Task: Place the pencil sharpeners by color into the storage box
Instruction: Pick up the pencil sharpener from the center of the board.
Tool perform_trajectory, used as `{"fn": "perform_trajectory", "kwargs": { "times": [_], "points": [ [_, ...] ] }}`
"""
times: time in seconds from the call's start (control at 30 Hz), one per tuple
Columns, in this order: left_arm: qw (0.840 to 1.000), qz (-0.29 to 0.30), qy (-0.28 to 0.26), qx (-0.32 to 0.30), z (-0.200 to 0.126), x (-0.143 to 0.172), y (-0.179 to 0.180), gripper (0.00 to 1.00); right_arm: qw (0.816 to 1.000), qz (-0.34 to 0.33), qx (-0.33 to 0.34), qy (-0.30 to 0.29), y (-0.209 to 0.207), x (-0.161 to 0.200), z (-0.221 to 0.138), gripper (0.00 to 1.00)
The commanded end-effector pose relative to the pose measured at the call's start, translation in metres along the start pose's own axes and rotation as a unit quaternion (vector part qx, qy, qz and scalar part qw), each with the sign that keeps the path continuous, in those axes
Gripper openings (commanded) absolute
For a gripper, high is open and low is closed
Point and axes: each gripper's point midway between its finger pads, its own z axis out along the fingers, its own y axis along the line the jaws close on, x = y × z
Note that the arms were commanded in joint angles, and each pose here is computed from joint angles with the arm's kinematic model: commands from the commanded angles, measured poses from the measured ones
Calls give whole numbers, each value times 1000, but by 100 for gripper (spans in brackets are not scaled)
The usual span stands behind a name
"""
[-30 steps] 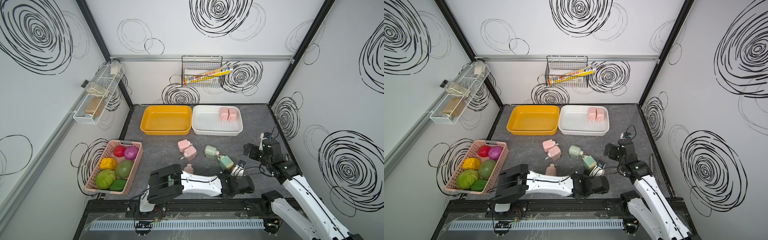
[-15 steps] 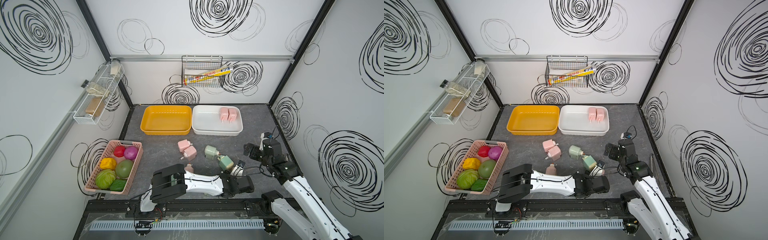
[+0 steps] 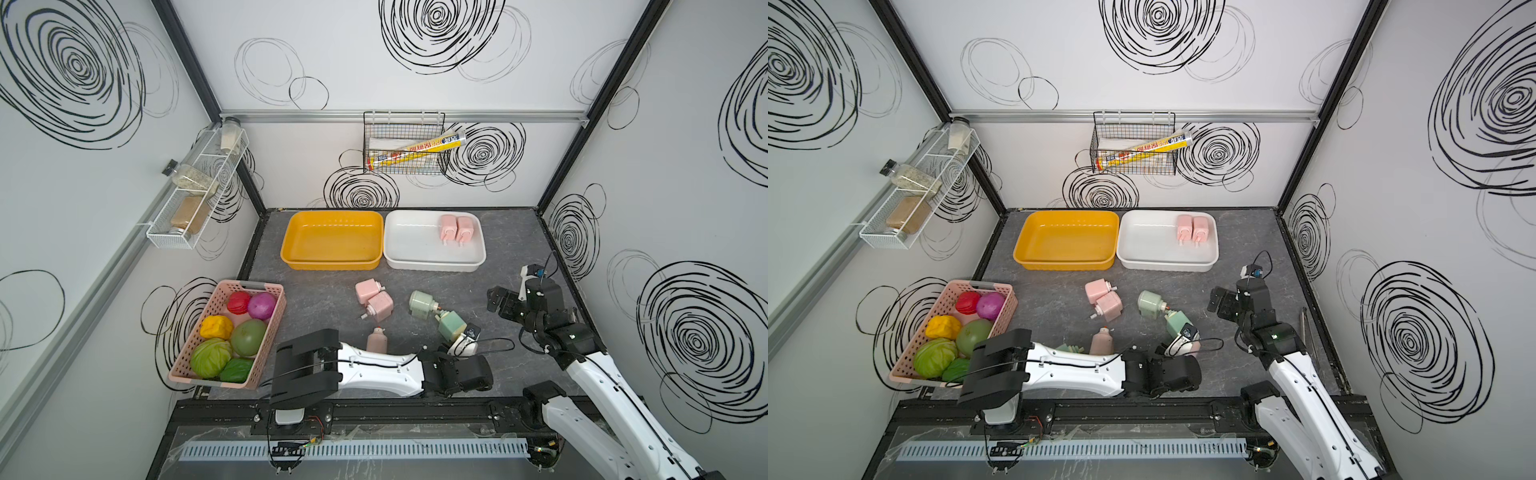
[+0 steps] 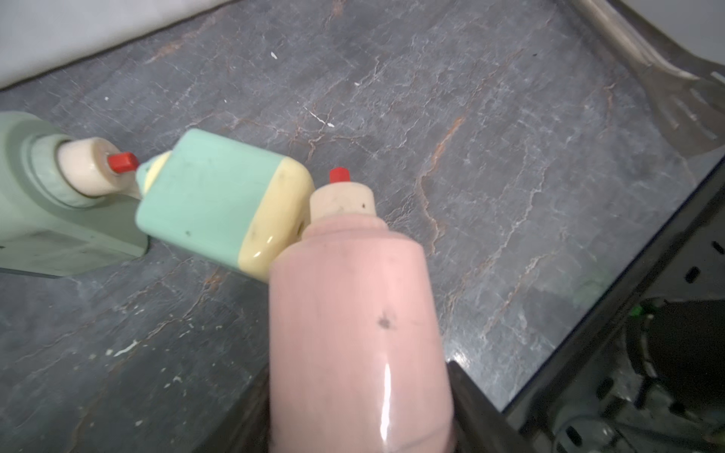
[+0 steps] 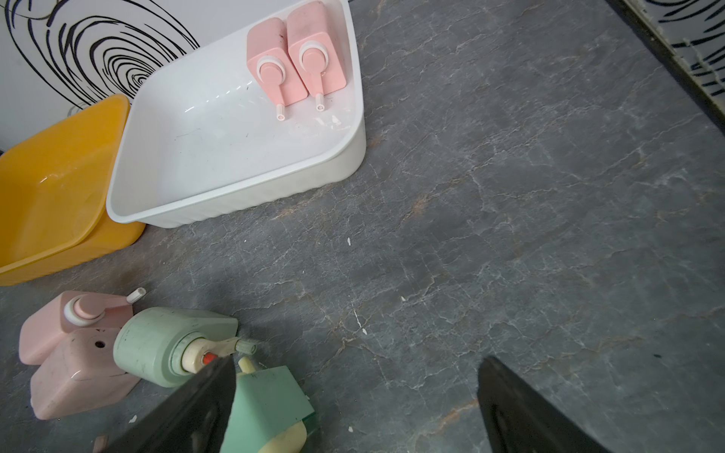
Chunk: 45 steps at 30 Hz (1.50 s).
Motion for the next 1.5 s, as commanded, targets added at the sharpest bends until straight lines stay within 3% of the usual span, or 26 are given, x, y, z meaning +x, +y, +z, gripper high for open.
{"fn": "perform_trajectory", "kwargs": {
  "times": [0.0,0.13,0.27,0.57,0.73,0.97,1.1,1.2,1.3,1.47],
  "points": [
    [999,19,-43,16,-20,-22,1,0,999,-24,-39,-26,17,-18,-10,100],
    [996,69,-46,39,-39,-22,11,0,994,-65,-85,-37,39,-32,-23,100],
    [984,132,-52,110,-59,-27,20,0,986,-104,-127,-40,57,-40,-38,100],
    [933,239,-104,247,-91,-44,62,0,939,-177,-293,-1,111,-23,-75,100],
    [904,335,-108,243,-99,-41,79,0,912,-206,-354,7,128,-15,-94,99],
    [894,374,-99,225,-100,-62,109,0,876,-253,-410,-3,147,-19,-116,99],
    [878,402,-91,245,-110,-68,108,0,852,-309,-424,0,161,-23,-132,98],
    [864,425,-80,257,-118,-66,106,0,822,-361,-439,6,171,-9,-133,97],
    [861,432,-75,258,-125,-66,107,0,785,-436,-439,14,179,17,-130,96],
    [845,440,-98,288,-144,-62,99,0,698,-520,-492,18,184,59,-145,97]
  ]
}}
